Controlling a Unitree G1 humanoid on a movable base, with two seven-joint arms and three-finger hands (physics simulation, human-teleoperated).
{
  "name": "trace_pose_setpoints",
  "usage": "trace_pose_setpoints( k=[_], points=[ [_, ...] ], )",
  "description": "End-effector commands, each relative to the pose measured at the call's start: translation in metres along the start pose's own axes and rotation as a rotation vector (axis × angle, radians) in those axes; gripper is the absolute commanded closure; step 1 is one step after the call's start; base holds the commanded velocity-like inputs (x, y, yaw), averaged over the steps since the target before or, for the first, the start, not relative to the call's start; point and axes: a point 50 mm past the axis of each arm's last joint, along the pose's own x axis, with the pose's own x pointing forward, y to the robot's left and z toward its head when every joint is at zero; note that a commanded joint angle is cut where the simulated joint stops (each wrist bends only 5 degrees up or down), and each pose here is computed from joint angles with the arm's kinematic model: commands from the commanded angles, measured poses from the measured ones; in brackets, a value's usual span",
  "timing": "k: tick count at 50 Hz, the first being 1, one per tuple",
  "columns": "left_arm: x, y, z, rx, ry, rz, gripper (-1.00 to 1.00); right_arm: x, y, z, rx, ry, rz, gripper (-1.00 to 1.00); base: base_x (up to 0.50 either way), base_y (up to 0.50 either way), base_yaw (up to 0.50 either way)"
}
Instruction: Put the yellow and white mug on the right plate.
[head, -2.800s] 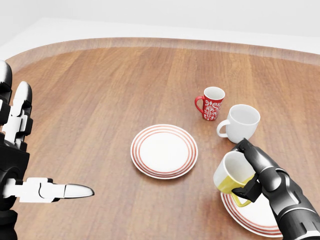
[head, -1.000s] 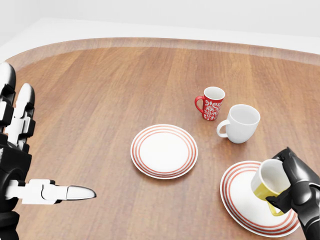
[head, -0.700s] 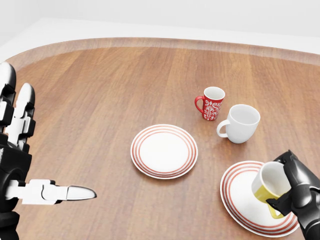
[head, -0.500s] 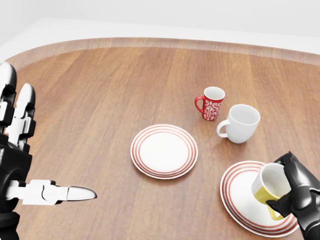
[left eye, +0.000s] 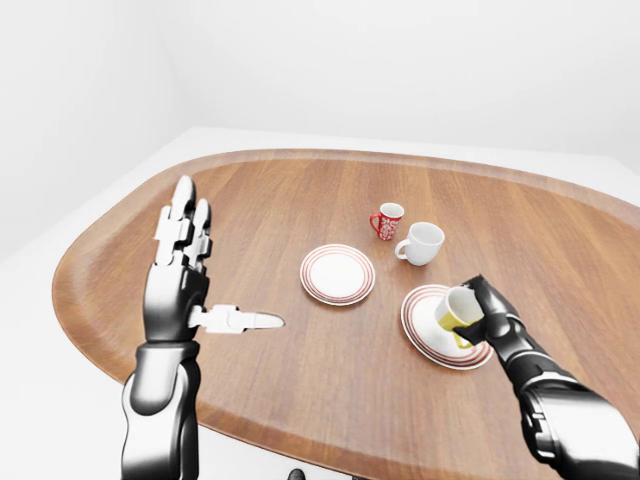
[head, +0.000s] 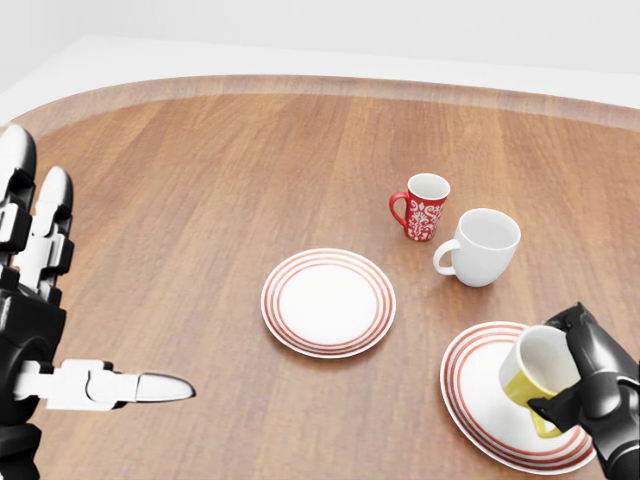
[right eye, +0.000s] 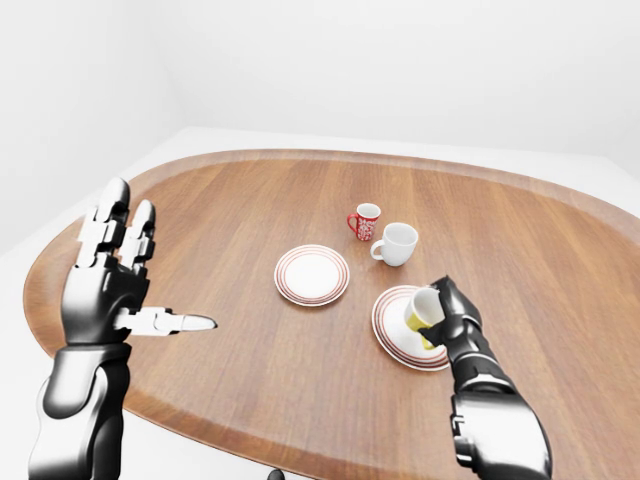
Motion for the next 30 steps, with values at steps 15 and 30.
trace_pose_setpoints(
  k=[15,30],
  points=[
    [-0.0006,0.0,0.0009,0.0,-0.003,-0.001,-1.0,0.0005,-0.0019,0.0022,-0.002,-0.008,-0.006,-1.0,0.0,0.0,0.0],
    [-0.001,-0.0005,0.0008,0.0,-0.001,-0.003,-1.0,0.0008,-0.0032,0.0024,0.009,-0.007,-0.012,-1.0,0.0,0.0,0.0]
  ],
)
